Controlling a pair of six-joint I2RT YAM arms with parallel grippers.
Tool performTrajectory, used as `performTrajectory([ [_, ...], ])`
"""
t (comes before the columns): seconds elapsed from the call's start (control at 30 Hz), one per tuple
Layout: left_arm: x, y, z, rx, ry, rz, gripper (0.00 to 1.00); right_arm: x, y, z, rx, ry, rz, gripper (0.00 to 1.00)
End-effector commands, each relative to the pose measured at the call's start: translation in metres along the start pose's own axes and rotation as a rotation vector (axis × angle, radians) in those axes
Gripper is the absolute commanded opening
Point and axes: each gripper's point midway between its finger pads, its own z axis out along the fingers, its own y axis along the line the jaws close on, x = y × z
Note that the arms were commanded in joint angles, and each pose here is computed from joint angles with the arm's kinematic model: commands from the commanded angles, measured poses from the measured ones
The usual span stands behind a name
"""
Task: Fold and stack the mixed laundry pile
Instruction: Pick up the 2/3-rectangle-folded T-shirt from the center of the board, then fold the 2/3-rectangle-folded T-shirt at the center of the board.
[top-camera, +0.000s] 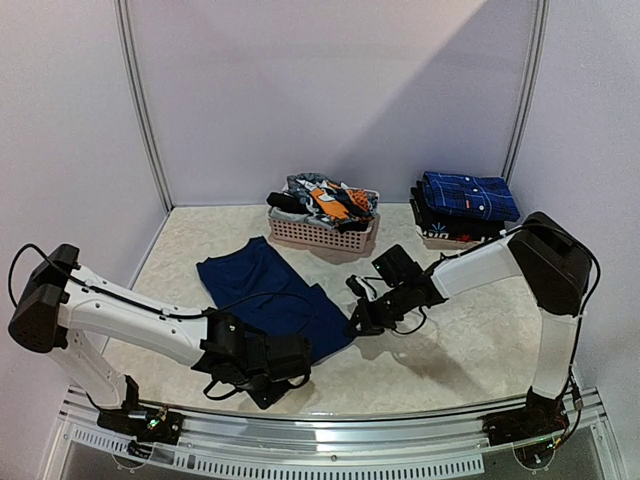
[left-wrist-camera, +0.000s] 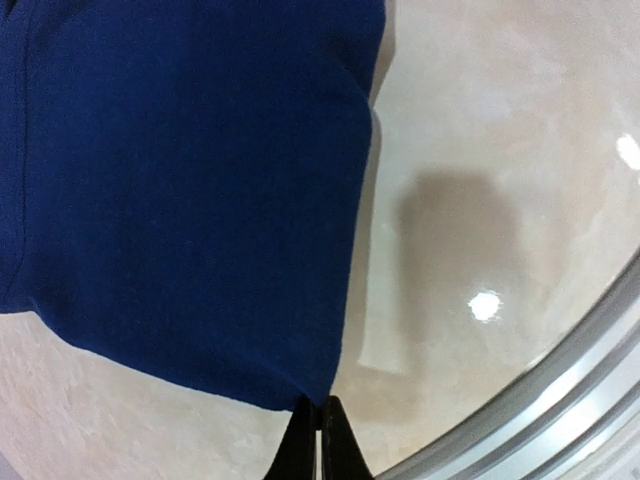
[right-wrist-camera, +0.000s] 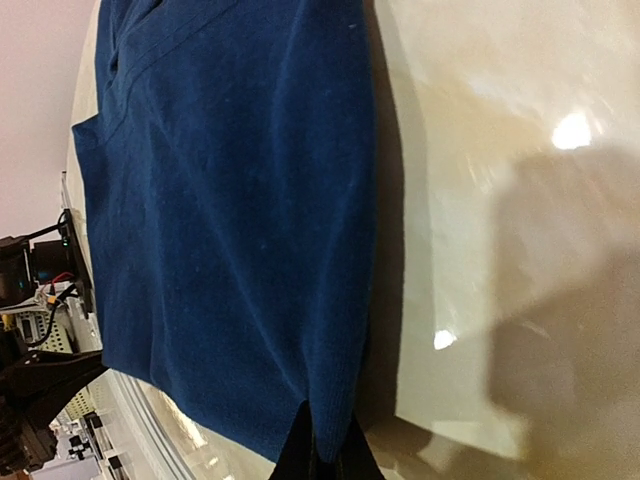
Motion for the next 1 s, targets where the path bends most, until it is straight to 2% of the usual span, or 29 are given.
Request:
performTrajectory([
  [0.0,-0.005,-0.025,-0.015,0.073,-0.023,0.020,0.00,0.019,-0.019,-0.014,0.090,0.018,0.029,0.00],
  [0.33,-0.022,-0.062,-0.033,0.150,-0.077,0.076,0.00,0.044,-0.029,-0.049,0.197,0.005,0.030,0.00],
  [0.5,-0.030,-0.071,-0.048,0.133,-0.093,0.110,0.00,0.047,-0.023,-0.075,0.240,-0.028,0.015,0.00],
  [0.73,-0.039,-0.076,-0.068,0.159,-0.142,0.114,0.00,0.030,0.003,-0.109,0.253,-0.086,-0.029,0.00],
  [0.97,-0.045,-0.059,-0.091,0.138,-0.201,0.093,0.00,0.006,0.029,-0.127,0.256,-0.112,-0.075,0.00],
])
